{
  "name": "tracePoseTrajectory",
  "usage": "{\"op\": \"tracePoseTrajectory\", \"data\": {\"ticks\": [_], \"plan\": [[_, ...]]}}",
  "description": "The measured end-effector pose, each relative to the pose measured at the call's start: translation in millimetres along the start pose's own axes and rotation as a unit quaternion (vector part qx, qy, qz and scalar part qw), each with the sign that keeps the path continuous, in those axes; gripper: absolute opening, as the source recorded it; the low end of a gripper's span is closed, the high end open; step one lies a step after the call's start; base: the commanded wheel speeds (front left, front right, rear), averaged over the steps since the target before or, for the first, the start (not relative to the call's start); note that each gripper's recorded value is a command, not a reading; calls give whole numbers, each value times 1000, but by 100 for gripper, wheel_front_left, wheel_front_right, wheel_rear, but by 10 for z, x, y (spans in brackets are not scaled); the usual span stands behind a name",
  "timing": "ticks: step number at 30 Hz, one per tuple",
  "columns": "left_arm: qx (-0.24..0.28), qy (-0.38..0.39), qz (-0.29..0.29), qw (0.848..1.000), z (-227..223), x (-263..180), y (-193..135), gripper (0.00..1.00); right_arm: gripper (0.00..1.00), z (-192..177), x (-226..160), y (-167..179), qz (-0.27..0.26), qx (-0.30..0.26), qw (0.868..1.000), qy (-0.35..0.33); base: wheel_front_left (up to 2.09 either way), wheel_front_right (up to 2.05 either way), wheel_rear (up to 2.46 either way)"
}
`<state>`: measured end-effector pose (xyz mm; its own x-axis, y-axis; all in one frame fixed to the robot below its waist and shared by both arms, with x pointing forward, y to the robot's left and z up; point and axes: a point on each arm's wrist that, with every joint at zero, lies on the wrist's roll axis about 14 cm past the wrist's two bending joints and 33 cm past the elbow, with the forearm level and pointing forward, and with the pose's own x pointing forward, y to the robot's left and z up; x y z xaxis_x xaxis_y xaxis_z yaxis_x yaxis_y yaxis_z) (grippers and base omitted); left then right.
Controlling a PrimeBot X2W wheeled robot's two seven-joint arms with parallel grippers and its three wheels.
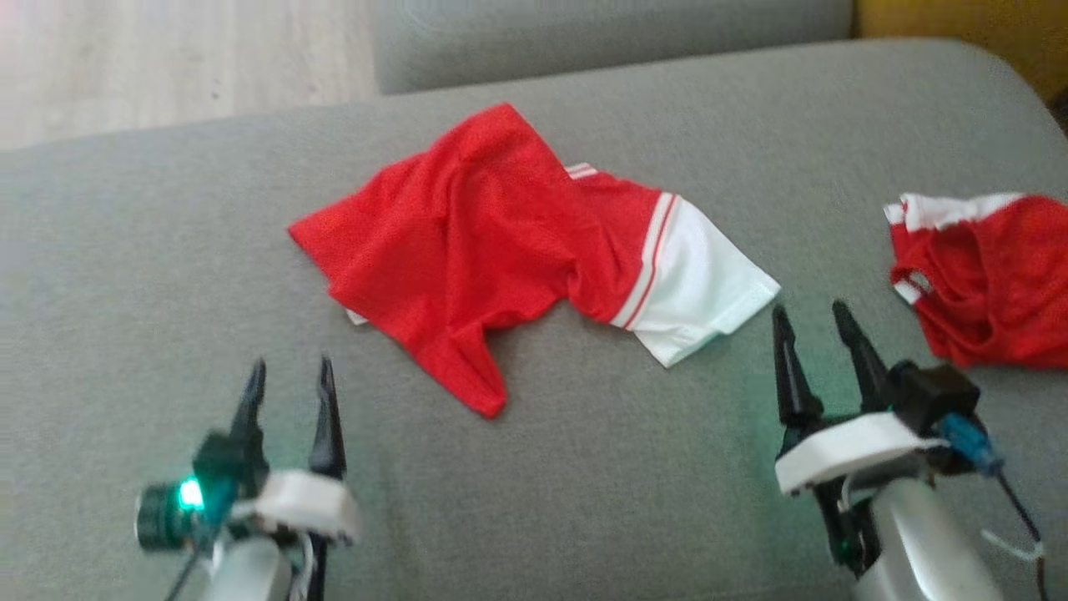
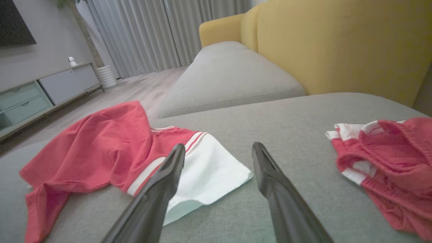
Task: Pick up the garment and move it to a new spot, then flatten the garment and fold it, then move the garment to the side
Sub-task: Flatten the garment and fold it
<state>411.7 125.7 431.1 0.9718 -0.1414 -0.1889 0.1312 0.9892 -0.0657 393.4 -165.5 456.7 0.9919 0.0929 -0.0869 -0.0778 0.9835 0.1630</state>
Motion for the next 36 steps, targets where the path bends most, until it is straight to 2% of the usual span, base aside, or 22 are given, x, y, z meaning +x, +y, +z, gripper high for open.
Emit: {"op": "tracePoseTrajectory", "data": {"ticks": [11,21,23,25,28,31,36], "plan": [[-40,27,45,998,-382,-771,144,100,100,-182,-207,210,28,-4,999,25,0,0,0],[-45,26,38,998,-399,-831,141,100,100,-209,-257,199,26,-4,999,29,0,0,0],[-52,26,23,998,-397,-807,83,100,100,-222,-261,191,24,-3,999,31,0,0,0],[-81,30,-6,996,-408,-763,-68,100,100,-250,-264,175,22,-3,999,35,0,0,0],[-112,42,-72,990,-416,-651,-458,100,100,-299,-270,133,16,-2,999,42,0,0,0],[-121,47,-139,982,-348,-515,-858,100,100,-362,-267,73,8,-7,999,52,0,0,0],[-78,51,-216,972,-296,-308,-1278,100,100,-360,-195,-72,-11,-11,998,55,0,0,0]]}}
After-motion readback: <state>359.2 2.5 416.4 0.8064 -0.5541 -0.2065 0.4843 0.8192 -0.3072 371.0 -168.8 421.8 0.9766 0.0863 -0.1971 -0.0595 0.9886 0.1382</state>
